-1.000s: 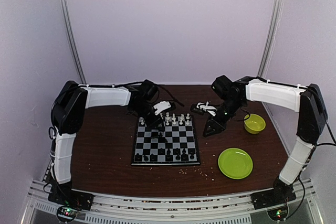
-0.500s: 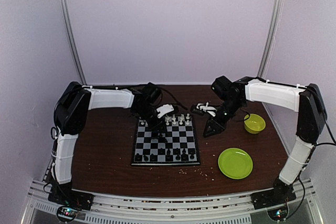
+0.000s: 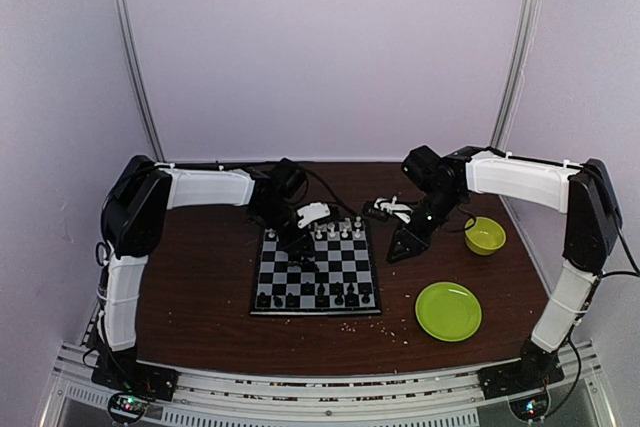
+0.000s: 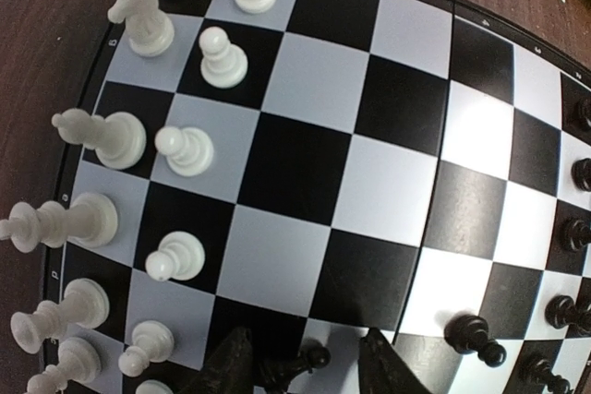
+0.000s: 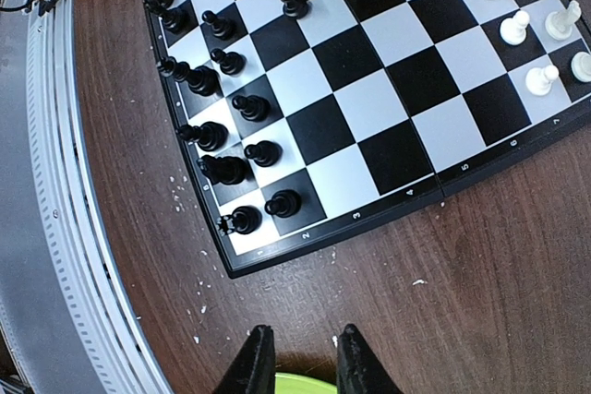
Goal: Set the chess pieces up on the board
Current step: Adjust the king on the chessboard.
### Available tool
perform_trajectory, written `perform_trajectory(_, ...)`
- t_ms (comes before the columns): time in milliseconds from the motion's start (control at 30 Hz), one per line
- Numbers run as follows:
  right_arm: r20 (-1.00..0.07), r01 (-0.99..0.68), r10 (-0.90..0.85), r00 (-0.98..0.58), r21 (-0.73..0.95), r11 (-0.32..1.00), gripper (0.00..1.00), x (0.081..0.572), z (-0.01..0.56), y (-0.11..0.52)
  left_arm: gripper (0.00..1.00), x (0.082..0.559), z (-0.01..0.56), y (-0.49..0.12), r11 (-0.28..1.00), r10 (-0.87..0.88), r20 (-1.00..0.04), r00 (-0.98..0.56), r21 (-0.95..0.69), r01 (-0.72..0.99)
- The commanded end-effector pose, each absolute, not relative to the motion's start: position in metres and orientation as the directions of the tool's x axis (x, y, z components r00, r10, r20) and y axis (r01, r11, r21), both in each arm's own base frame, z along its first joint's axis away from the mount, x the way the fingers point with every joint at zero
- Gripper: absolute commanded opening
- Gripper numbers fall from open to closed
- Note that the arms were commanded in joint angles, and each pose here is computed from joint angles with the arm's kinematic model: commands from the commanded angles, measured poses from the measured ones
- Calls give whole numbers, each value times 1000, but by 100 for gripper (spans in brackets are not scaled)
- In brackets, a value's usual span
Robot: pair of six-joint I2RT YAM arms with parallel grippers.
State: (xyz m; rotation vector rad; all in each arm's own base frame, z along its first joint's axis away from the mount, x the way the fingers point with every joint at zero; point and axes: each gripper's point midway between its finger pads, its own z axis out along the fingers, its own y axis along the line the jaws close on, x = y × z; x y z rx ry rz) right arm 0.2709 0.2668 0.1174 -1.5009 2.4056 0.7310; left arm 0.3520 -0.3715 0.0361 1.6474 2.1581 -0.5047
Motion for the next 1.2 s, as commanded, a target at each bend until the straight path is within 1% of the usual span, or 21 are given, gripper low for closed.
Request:
perform_trajectory(0, -440, -889, -777, -450, 302, 344, 24, 275, 123, 270, 40, 332, 21, -350, 229, 882, -404, -242, -80, 970)
perform_trajectory(267, -441, -890, -778, -448, 301, 342, 24, 274, 124, 270, 40, 330, 18, -331, 235, 914, -333, -231, -29, 972)
perform_trajectory(567, -437, -889, -780, -448, 306, 340, 24, 273, 123, 270, 37, 321, 24, -345, 186, 905, -379, -191, -49, 981)
perform_trajectory(667, -438, -890, -780, -448, 305, 340, 24, 273, 124, 270, 39, 318, 22, -346, 165, 913, -374, -165, -31, 986)
perform_trajectory(800, -436, -889, -780, -449, 307, 340, 24, 273, 123, 269, 39, 316, 21, -346, 136, 920, -369, -129, -6, 991)
perform_trajectory(1000, -433, -887, -781, -451, 313, 339, 24, 272, 122, 270, 31, 314, 17, -342, 123, 930, -350, -116, -1, 992)
perform_trajectory(1167, -429, -885, -781, -453, 320, 337, 24, 272, 121, 270, 28, 313, 12, -334, 129, 943, -311, -119, 12, 992)
